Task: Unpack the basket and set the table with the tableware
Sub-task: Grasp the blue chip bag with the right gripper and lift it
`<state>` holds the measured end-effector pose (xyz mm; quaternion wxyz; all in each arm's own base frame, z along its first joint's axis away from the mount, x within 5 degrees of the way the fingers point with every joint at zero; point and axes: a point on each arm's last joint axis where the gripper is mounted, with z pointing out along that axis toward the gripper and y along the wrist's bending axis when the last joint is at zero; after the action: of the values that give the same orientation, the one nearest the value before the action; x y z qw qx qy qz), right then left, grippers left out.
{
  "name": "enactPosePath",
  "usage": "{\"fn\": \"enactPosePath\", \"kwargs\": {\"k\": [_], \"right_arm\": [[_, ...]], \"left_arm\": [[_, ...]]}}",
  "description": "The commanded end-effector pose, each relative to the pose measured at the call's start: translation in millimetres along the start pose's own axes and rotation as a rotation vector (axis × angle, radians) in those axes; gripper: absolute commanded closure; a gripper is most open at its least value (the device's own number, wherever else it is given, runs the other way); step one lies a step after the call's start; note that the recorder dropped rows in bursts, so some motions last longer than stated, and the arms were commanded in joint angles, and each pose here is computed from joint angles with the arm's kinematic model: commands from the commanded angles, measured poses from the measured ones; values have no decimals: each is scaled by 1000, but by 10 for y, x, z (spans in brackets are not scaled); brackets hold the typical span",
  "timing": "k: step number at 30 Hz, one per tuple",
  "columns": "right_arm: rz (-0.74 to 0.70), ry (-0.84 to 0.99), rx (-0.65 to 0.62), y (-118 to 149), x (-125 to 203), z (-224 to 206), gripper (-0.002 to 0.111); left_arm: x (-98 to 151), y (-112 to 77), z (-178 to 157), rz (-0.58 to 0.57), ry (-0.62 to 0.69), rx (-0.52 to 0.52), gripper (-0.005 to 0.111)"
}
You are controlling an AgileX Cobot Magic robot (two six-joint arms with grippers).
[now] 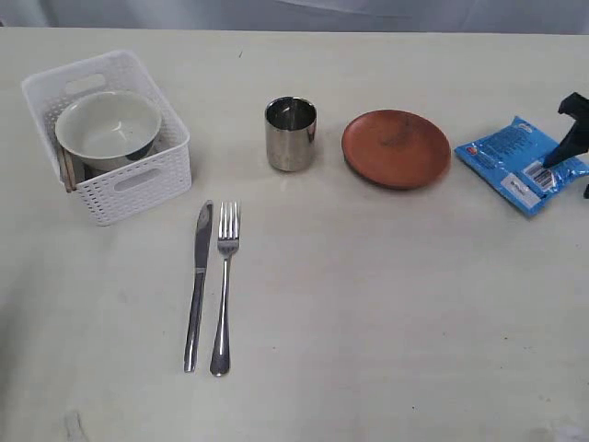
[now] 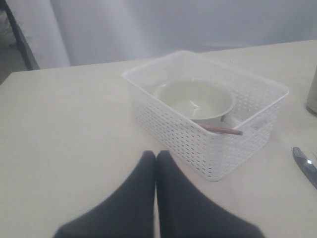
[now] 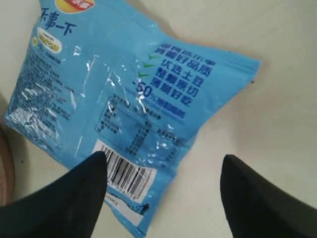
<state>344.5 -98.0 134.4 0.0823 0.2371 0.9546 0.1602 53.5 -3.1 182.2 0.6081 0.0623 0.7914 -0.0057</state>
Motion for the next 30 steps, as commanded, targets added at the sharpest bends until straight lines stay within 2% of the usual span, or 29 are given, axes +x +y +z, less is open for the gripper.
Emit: {"fn": "enactPosePath", "kwargs": {"k": [1,6,8,10,14,15,24,30], "right_arm": [[-20,-1,-75,3,-27,146,46],[-46,-1,-80,-15,-36,212,46],[-70,-5,-79,-16,-38,212,51],[-86,-8,-78,-16,-41,212,65],[-122,11,-88,-7,-21,205,105],[-125,13,-89,-6,-19,205,108],[-162,-82,-121,161,-26,-200,108],[-192,-188,-291,519,44,-627,108]], "left_arm": [[-4,-3,-1,2,-11,4,106],[-4,-3,-1,2,-11,4,106],[-4,-3,-1,2,-11,4,106],[-4,-3,-1,2,-11,4,106],[-4,-3,-1,2,-11,4,106],[-4,-3,-1,2,-11,4,106],[-4,-3,-1,2,-11,4,106],[-4,-3,-1,2,-11,4,106]]}}
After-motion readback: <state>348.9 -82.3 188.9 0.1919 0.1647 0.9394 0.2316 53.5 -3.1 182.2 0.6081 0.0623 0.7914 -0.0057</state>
